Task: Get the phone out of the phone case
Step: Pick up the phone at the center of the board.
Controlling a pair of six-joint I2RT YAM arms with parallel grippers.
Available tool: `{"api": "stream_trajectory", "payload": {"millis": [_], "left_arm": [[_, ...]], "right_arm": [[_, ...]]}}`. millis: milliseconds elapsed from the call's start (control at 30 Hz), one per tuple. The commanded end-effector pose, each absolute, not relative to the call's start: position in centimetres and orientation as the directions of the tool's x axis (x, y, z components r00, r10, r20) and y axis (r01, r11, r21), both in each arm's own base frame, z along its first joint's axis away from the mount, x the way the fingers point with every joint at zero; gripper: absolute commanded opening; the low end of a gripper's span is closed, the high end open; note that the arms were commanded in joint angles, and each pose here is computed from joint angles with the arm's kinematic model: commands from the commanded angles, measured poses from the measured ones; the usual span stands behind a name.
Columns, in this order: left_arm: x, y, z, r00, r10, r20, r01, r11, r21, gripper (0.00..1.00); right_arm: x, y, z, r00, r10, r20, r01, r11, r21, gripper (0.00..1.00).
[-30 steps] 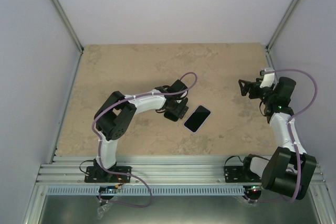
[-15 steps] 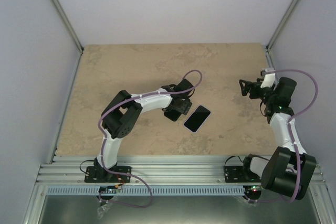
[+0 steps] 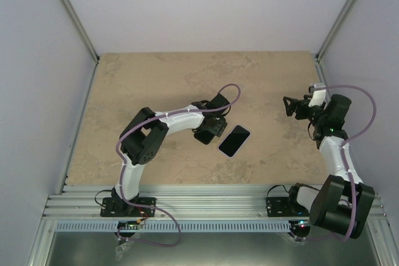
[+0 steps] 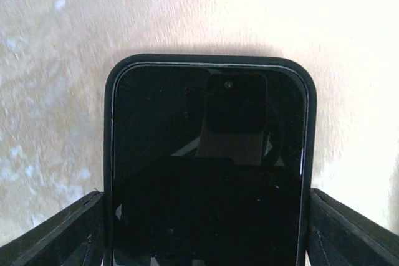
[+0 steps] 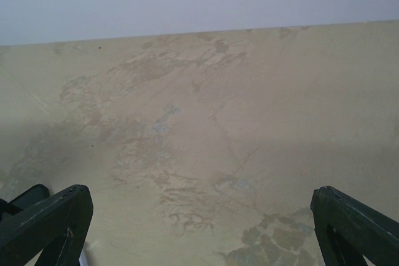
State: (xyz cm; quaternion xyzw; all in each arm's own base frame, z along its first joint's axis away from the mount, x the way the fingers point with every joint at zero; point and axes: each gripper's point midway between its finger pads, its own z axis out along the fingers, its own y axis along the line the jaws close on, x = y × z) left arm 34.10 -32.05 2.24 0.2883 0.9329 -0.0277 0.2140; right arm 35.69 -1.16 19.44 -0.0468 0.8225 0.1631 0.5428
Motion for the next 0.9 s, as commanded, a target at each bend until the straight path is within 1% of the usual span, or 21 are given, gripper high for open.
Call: {"api": "stream_trajectory", "payload": {"millis": [0, 100, 200, 300, 367, 467, 567, 633, 733, 800, 867], "left_arm": [[32.0, -31.8, 4.5, -0.721, 0.568, -0.398, 0.62, 0.784, -0.005, 0.65], [31.8, -32.3, 6.0, -0.716, 0.556, -0.423, 0.636, 0.769, -0.066, 0.64], [31.8, -32.7, 7.6, -0.7, 0.554, -0.451, 0.66, 0.742, -0.113, 0.64], [31.7, -32.7, 9.5, -0.685, 0.548, -0.48, 0.685, 0.709, -0.169, 0.63], [31.0, -32.9, 10.9, -0.666, 0.553, -0.501, 0.716, 0.662, -0.221, 0.62], [30.0, -33.3, 13.5, -0.637, 0.548, -0.542, 0.749, 0.605, -0.27, 0.59], [28.7, -33.6, 16.0, -0.578, 0.56, -0.593, 0.802, 0.525, -0.286, 0.58], [28.1, -33.7, 17.2, -0.564, 0.557, -0.61, 0.814, 0.499, -0.298, 0.58], [28.4, -33.1, 18.5, -0.565, 0.531, -0.631, 0.803, 0.531, -0.272, 0.57], [29.1, -32.4, 19.6, -0.555, 0.505, -0.661, 0.789, 0.57, -0.227, 0.57], [30.0, -31.7, 21.0, -0.531, 0.472, -0.703, 0.773, 0.611, -0.174, 0.57]], "right_arm": [[35.0, -0.1, 20.9, -0.346, 0.097, -0.933, -0.323, 0.921, 0.216, 0.98], [34.9, 0.0, 21.3, -0.352, 0.147, -0.924, -0.313, 0.912, 0.264, 0.98], [34.6, 0.8, 21.6, -0.354, 0.137, -0.925, -0.357, 0.895, 0.269, 0.98], [33.8, 2.3, 21.8, -0.335, 0.083, -0.939, -0.457, 0.857, 0.238, 0.98], [33.1, 3.3, 22.0, -0.31, 0.028, -0.95, -0.532, 0.824, 0.197, 0.98], [32.6, 4.0, 22.4, -0.291, -0.011, -0.957, -0.581, 0.796, 0.168, 0.98], [31.8, 4.7, 23.2, -0.252, -0.03, -0.967, -0.621, 0.772, 0.138, 0.98], [31.2, 5.4, 23.7, -0.217, -0.05, -0.975, -0.647, 0.755, 0.106, 0.98], [30.5, 6.3, 24.1, -0.192, -0.095, -0.977, -0.67, 0.74, 0.06, 0.98], [30.6, 6.7, 24.4, -0.222, -0.093, -0.971, -0.663, 0.744, 0.08, 0.98], [30.9, 7.1, 25.1, -0.269, -0.059, -0.961, -0.653, 0.745, 0.137, 0.98]]}}
